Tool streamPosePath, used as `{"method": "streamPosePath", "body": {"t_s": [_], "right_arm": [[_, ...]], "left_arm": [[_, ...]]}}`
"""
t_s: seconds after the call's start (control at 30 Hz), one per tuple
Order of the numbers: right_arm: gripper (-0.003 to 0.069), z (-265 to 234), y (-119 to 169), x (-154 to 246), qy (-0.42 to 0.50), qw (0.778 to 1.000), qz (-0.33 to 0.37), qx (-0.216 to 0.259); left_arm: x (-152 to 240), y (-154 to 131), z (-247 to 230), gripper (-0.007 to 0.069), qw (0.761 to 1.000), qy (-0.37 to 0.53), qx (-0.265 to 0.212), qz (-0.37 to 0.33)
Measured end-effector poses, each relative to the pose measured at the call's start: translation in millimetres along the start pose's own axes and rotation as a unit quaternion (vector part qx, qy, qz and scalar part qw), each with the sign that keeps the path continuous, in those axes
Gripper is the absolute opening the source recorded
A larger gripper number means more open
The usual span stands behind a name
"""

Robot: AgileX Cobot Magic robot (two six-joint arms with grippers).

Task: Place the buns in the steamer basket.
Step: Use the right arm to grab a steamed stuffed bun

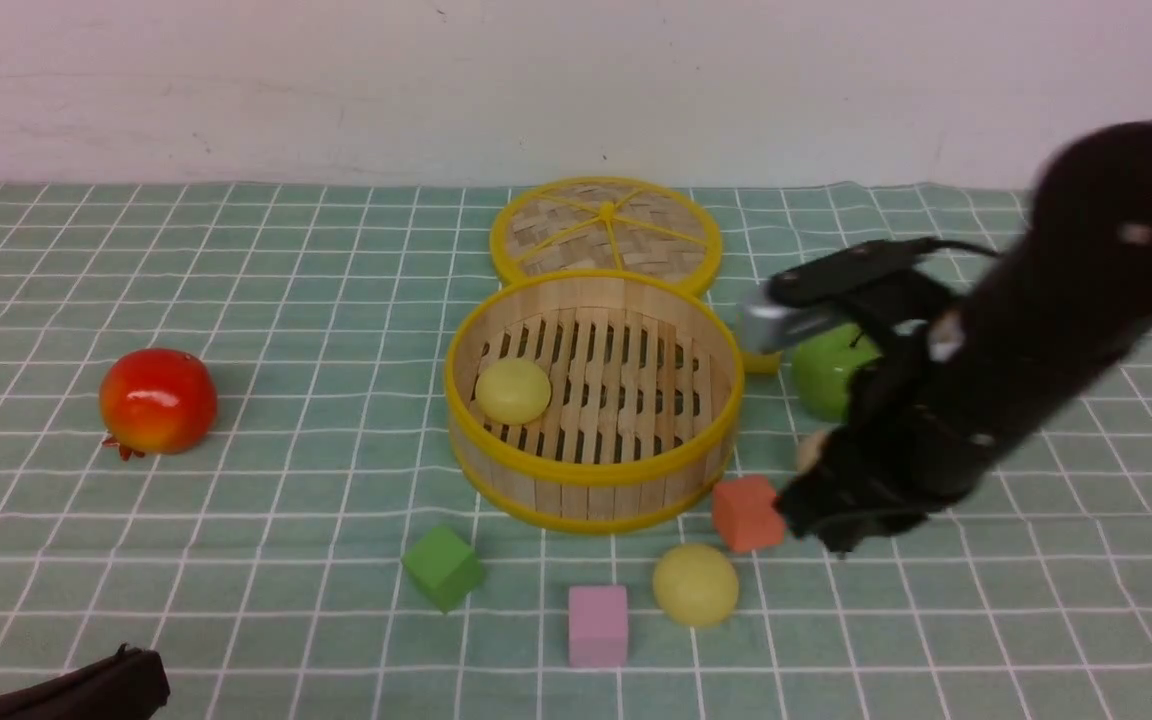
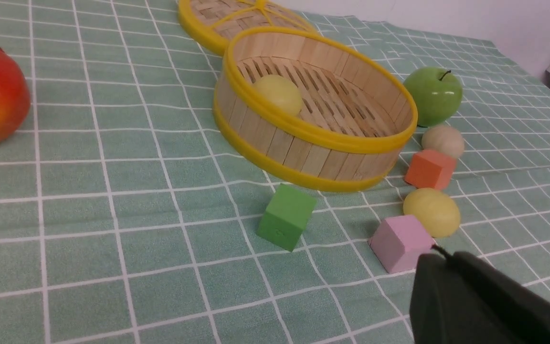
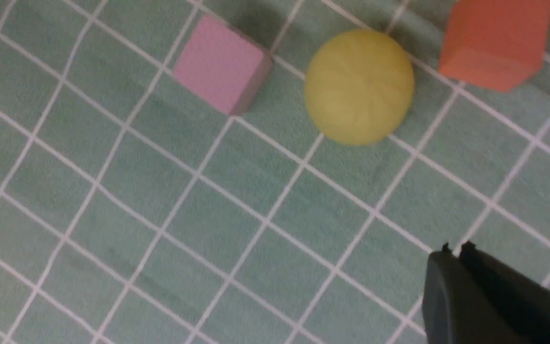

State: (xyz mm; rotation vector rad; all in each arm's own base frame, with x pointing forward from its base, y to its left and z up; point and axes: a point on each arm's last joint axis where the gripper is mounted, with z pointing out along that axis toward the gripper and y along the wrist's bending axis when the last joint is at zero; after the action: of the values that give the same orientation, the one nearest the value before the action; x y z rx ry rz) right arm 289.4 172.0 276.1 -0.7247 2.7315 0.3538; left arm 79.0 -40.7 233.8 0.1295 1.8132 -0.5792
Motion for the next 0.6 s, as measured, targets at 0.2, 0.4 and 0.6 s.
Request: {"method": "streamPosePath", "body": {"t_s": [0.2,0.4,0.6], "right_arm": [[0.0053,42.8,7.2,-24.0,0.039,0.999,-0.007,-0.005],[0.0195,74.5,7.5,-36.6,0.060,0.998,0.010,-0.005],[0.0318,86.8,5.3,-40.9,0.046,0.999,0.019,-0.002]], "left_arm": [[0.0,0.0,0.0,-0.0013,1.000,0.000,0.000,0.000],[0.0,0.0,0.0,-0.0009,1.000,0.000,0.000,0.000],[0.0,0.0,0.0,-0.0005,1.000,0.000,0.000,0.000]]}}
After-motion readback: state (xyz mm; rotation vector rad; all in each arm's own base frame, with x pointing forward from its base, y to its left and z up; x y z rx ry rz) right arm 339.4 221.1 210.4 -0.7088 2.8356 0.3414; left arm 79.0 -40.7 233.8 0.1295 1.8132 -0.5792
